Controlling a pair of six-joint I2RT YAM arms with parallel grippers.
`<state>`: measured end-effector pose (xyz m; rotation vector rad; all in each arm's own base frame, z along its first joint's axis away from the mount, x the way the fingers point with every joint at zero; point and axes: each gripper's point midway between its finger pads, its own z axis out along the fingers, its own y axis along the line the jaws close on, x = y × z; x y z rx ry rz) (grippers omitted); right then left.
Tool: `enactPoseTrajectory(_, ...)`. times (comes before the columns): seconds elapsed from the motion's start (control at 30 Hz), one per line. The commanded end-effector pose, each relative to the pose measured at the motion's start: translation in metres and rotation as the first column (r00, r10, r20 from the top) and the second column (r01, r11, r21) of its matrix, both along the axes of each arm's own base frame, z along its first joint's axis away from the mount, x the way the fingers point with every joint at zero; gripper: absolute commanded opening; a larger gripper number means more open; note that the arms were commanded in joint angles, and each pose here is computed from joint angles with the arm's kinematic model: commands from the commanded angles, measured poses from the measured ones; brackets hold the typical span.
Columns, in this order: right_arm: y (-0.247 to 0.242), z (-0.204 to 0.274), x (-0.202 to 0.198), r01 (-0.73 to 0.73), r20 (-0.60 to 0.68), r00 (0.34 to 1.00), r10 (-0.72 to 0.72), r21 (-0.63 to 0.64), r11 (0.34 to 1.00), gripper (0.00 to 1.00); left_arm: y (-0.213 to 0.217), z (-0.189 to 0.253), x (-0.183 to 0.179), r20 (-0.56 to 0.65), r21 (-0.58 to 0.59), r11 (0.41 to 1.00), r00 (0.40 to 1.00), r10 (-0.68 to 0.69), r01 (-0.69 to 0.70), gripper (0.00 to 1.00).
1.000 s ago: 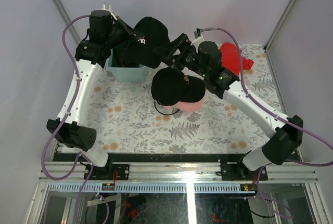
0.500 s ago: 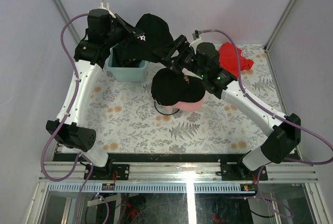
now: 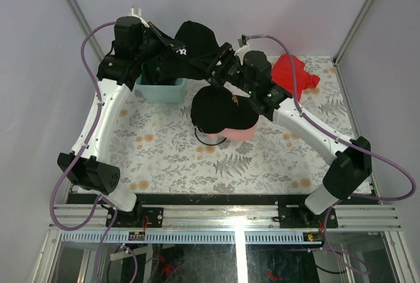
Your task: Stack the hats
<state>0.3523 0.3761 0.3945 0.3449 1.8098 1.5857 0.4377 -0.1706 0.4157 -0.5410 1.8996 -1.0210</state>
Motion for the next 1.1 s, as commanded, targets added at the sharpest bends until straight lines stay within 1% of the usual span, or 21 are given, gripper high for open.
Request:
enactPoseTrajectory(0.0, 0.011, 0.048, -0.004, -0.055, 0.082, 0.996, 0.044, 0.128, 0.99, 0.5, -0.01, 0.024, -0.013, 0.093, -0.038, 0.999, 0.995, -0.033, 0.037, 0.0)
enactPoseTrajectory(0.03, 0.01, 0.051, -0.006, -0.058, 0.091, 0.995, 0.046, 0.134, 0.989, 0.29, -0.009, 0.023, -0.013, 0.095, -0.032, 0.999, 0.995, -0.033, 0.036, 0.0)
enactPoseTrajectory(0.07, 0.007, 0.052, -0.008, -0.055, 0.091, 0.995, 0.043, 0.135, 0.989, 0.12, -0.009, 0.024, -0.014, 0.101, -0.024, 0.999, 0.994, -0.038, 0.04, 0.0)
enactPoseTrajectory(0.1, 0.003, 0.052, -0.009, -0.047, 0.087, 0.996, 0.036, 0.131, 0.99, 0.0, -0.007, 0.026, -0.015, 0.11, -0.012, 0.999, 0.993, -0.038, 0.04, 0.0)
enactPoseTrajectory(0.13, -0.003, 0.055, -0.011, -0.041, 0.095, 0.995, 0.029, 0.132, 0.99, 0.0, -0.005, 0.03, -0.016, 0.121, -0.004, 0.999, 0.992, -0.037, 0.038, 0.07)
enactPoseTrajectory(0.2, -0.017, 0.06, -0.013, -0.03, 0.095, 0.995, 0.016, 0.147, 0.989, 0.0, 0.002, 0.034, -0.015, 0.132, -0.001, 0.999, 0.991, -0.039, 0.04, 0.27)
enactPoseTrajectory(0.27, -0.036, 0.07, -0.013, -0.028, 0.097, 0.995, 0.009, 0.196, 0.98, 0.0, 0.009, 0.038, -0.017, 0.14, -0.008, 0.998, 0.989, -0.054, 0.056, 0.42)
enactPoseTrajectory(0.33, -0.057, 0.081, -0.011, -0.037, 0.087, 0.996, 0.015, 0.258, 0.965, 0.0, 0.016, 0.035, -0.02, 0.142, -0.005, 0.998, 0.988, -0.067, 0.069, 0.52)
enactPoseTrajectory(0.4, -0.077, 0.092, -0.01, -0.043, 0.081, 0.997, 0.019, 0.312, 0.949, 0.0, 0.016, 0.027, -0.025, 0.142, -0.009, 0.995, 0.985, -0.099, 0.101, 0.59)
enactPoseTrajectory(0.47, -0.093, 0.101, -0.009, -0.051, 0.081, 0.996, 0.024, 0.351, 0.935, 0.0, 0.012, 0.023, -0.033, 0.166, -0.031, 0.99, 0.977, -0.133, 0.14, 0.62)
enactPoseTrajectory(0.57, -0.103, 0.11, -0.014, -0.077, 0.063, 0.997, 0.054, 0.448, 0.891, 0.0, 0.002, 0.016, -0.049, 0.205, -0.127, 0.97, 0.962, -0.178, 0.207, 0.66)
enactPoseTrajectory(0.63, -0.107, 0.114, -0.016, -0.108, 0.061, 0.994, 0.089, 0.53, 0.841, 0.0, -0.007, 0.016, -0.061, 0.234, -0.216, 0.941, 0.95, -0.209, 0.26, 0.68)
enactPoseTrajectory(0.7, -0.11, 0.118, -0.018, -0.14, 0.072, 0.99, 0.121, 0.597, 0.79, 0.0, -0.016, 0.011, -0.071, 0.249, -0.326, 0.894, 0.94, -0.233, 0.308, 0.7)
enactPoseTrajectory(0.73, -0.111, 0.12, -0.018, -0.149, 0.075, 0.989, 0.13, 0.62, 0.771, 0.0, -0.019, 0.016, -0.076, 0.268, -0.369, 0.868, 0.932, -0.243, 0.333, 0.71)
enactPoseTrajectory(0.77, -0.112, 0.121, -0.019, -0.158, 0.079, 0.987, 0.139, 0.633, 0.758, 0.0, -0.021, 0.019, -0.079, 0.271, -0.424, 0.839, 0.932, -0.24, 0.34, 0.73)
enactPoseTrajectory(0.9, -0.113, 0.131, -0.025, -0.192, 0.102, 0.981, 0.166, 0.656, 0.73, 0.0, -0.014, 0.042, -0.088, 0.343, -0.534, 0.77, 0.922, -0.179, 0.348, 0.78)
enactPoseTrajectory(1.07, -0.114, 0.132, -0.031, -0.205, 0.106, 0.978, 0.18, 0.656, 0.727, 0.0, -0.009, 0.063, -0.087, 0.382, -0.583, 0.729, 0.913, -0.143, 0.358, 0.81)
